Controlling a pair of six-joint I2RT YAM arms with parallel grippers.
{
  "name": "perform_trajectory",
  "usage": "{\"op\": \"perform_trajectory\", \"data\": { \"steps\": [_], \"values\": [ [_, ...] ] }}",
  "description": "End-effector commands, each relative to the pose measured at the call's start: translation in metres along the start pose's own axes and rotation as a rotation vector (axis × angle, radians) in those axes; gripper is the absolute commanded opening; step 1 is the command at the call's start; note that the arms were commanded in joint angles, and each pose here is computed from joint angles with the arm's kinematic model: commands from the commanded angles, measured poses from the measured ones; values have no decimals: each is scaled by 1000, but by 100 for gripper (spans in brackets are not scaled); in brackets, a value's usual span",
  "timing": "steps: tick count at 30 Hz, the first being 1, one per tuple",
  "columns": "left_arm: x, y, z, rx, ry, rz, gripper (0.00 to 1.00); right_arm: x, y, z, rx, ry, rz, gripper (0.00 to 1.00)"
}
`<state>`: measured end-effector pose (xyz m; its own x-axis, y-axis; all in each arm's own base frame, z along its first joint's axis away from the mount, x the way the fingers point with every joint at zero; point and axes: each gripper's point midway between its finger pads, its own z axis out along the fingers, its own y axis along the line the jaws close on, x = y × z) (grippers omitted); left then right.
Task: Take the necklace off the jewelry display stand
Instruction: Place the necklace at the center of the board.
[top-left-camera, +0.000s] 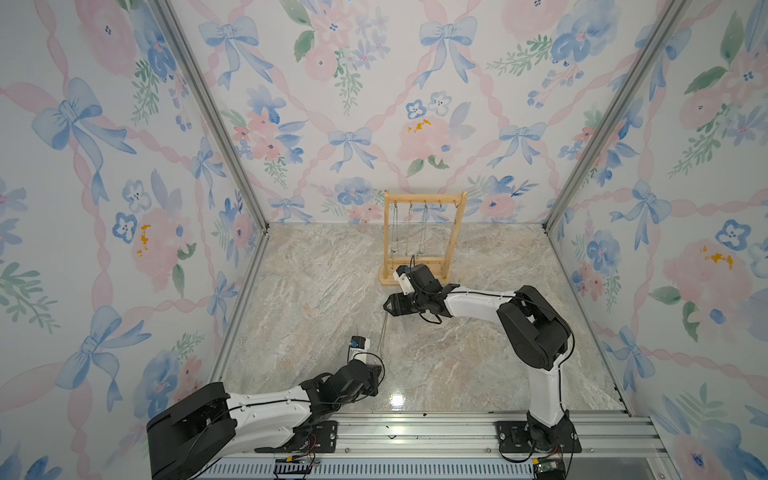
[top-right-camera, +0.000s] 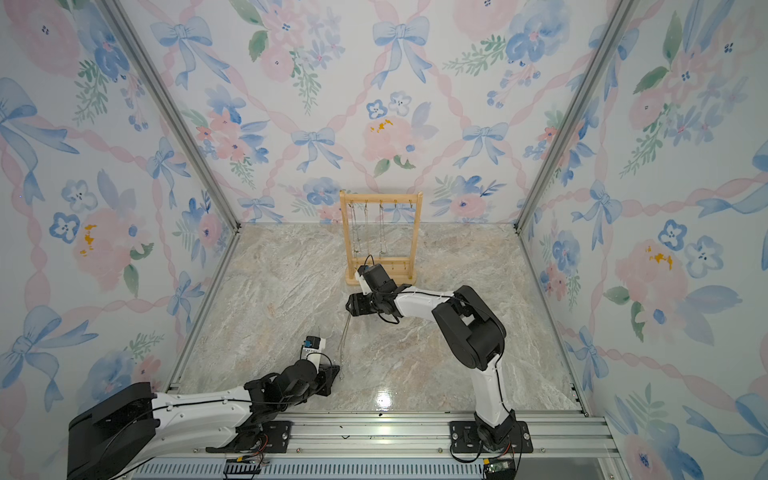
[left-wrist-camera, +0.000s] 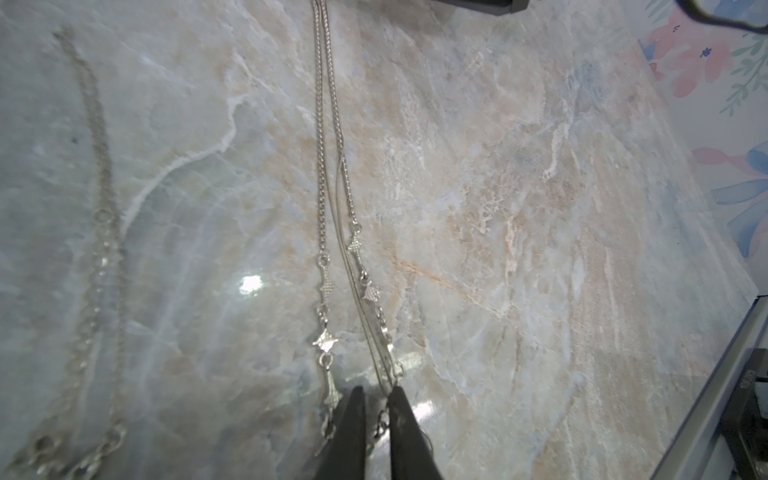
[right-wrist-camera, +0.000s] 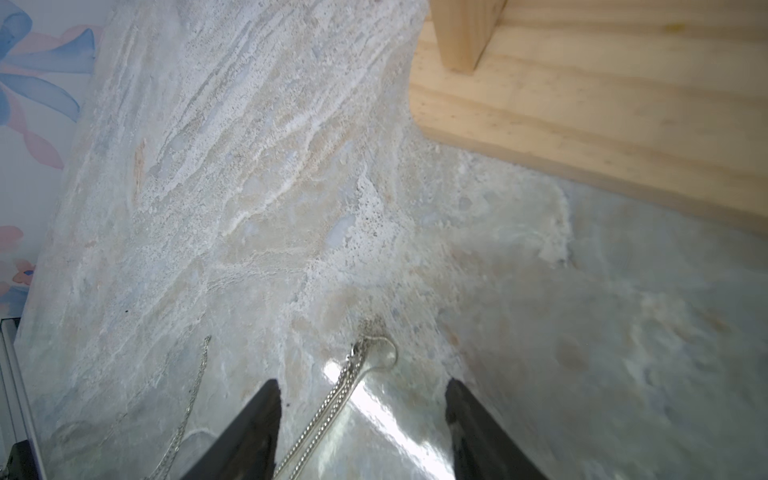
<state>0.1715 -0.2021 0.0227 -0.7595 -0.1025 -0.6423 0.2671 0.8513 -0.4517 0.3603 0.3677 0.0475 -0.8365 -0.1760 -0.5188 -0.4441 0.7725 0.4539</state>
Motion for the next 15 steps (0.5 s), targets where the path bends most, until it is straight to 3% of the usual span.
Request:
{"op": "perform_trajectory", "data": {
  "steps": [1,9,15],
  "values": [
    [0,0,0,-24,14,30,18,-7,15,-25,-10,-38,-59,64],
    [-16,-18,1,8,-11,35,22,-8,27,-65,-39,-130,-100,64],
    [-31,-33,-4,49,-53,35,27,-6,24,-106,-41,-271,-118,63]
  ]
}}
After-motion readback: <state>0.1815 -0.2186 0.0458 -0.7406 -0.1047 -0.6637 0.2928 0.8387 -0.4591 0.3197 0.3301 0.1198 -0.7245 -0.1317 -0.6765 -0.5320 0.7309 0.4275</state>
